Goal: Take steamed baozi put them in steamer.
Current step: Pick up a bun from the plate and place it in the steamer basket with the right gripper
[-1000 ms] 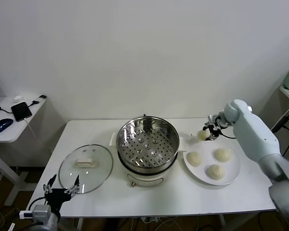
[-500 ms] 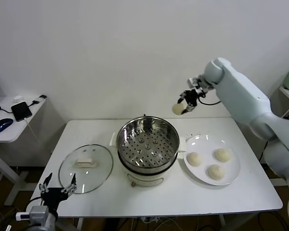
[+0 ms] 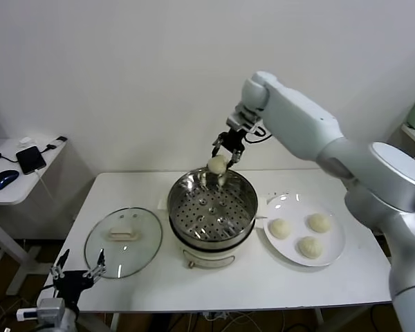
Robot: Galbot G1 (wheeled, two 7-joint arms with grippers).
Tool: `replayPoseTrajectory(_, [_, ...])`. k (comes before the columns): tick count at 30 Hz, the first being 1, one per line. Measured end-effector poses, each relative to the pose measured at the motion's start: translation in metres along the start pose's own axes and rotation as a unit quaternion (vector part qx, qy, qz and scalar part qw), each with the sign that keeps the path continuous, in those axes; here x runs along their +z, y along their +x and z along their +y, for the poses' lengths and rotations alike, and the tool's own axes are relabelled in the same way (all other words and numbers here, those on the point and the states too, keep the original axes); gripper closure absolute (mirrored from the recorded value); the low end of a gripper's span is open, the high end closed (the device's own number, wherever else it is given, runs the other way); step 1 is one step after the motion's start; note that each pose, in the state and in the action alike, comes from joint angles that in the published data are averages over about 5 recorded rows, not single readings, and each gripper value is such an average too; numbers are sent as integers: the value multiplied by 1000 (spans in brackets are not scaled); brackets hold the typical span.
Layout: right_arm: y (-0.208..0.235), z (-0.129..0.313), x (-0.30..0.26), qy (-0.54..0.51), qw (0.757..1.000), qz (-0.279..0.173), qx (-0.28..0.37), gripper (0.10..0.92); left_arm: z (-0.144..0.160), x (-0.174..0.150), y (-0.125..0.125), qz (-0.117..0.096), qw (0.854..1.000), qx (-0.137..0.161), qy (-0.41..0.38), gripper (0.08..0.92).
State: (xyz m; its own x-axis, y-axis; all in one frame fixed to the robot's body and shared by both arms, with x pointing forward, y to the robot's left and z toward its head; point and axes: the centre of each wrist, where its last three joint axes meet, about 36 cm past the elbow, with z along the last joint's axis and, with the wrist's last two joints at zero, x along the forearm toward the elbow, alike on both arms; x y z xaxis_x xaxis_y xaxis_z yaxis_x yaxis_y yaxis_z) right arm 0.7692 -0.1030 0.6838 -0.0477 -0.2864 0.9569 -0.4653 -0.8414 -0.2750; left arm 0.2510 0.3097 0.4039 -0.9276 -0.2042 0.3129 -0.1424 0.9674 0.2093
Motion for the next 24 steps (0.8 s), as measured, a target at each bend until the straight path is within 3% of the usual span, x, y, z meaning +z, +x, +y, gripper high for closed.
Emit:
replayPoseTrajectory(11, [-49, -24, -29, 131, 990, 32, -36, 437, -1, 1, 0, 1, 1000, -4, 7, 177])
replayPoseTrajectory(24, [-100, -24, -30, 159, 986, 51, -29, 437, -2, 4, -3, 6, 1000, -5, 13, 177])
